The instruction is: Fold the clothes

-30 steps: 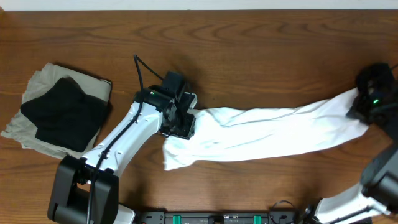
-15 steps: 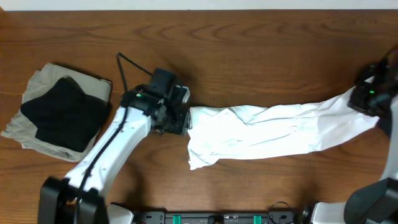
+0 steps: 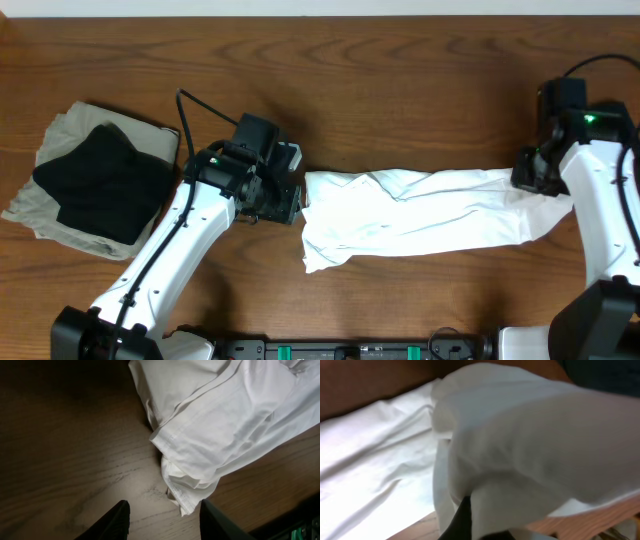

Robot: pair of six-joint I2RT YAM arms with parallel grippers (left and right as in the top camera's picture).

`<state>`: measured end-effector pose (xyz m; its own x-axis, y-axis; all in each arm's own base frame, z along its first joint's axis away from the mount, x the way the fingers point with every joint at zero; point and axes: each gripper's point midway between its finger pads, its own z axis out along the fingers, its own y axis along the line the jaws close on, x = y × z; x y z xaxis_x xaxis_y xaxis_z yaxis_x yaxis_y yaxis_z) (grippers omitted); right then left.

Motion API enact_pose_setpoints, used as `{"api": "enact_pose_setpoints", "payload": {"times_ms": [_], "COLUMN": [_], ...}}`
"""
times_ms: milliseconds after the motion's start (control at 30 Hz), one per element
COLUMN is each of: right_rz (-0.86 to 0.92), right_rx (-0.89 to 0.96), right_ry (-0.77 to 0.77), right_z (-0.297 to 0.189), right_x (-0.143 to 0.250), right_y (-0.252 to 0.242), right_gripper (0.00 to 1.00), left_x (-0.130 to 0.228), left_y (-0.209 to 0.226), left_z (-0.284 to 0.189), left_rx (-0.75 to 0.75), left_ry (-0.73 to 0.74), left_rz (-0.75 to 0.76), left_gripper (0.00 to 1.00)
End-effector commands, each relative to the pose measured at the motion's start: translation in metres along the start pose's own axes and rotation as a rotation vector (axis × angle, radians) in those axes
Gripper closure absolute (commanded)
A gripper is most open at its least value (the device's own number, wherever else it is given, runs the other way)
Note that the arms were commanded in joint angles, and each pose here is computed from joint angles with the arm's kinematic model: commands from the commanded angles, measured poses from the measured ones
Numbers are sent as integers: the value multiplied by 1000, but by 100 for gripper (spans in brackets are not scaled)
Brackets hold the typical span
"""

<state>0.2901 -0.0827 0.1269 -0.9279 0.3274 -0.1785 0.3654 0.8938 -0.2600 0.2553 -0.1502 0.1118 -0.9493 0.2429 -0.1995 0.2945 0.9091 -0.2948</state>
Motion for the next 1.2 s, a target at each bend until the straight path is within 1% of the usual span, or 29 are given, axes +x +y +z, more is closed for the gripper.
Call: {"api": "enact_pose_setpoints", "payload": {"times_ms": [0,200,533,667,767,833,967,1033,1100,1167], "right_rz": [1,-33,-59,-81,-95,-113,-144,-162,-192,-220], "right_rx": [49,27,-13,-70,-123,-157,-178,-199,-217,-226], "right_ry": [6,23,-32,-51,-57,-63,-75,-73,-74,-80], "right_z": [8,19,7,2,-2,-4,-8,-10,-11,-12], "right_x": [10,25,31,33,36,38,41,44,45,46], "right_y": [1,23,66,89,107,118,130,137,142,145], "right_gripper": [99,99,99,99,92,84,82,77,75,74], "left_x": [-3,-3,-3,-1,0,0,1,1,1,1], "left_y": [-2,-2,-2,-2,-2,-2,-2,-2,-2,-2], "left_z": [-4,-4,-4,-4,-4,-4,-4,-4,-4,-4], "left_rx": [7,7,7,7,6,5,5,5,5,5], "left_ry": [-12,-12,-11,-6,-2,1,3,2,3,2], "left_rz": [-4,-4,-4,-5,-6,-7,-8,-7,-8,-7], "left_gripper": [54,54,54,54,54,54,54,54,54,54]}}
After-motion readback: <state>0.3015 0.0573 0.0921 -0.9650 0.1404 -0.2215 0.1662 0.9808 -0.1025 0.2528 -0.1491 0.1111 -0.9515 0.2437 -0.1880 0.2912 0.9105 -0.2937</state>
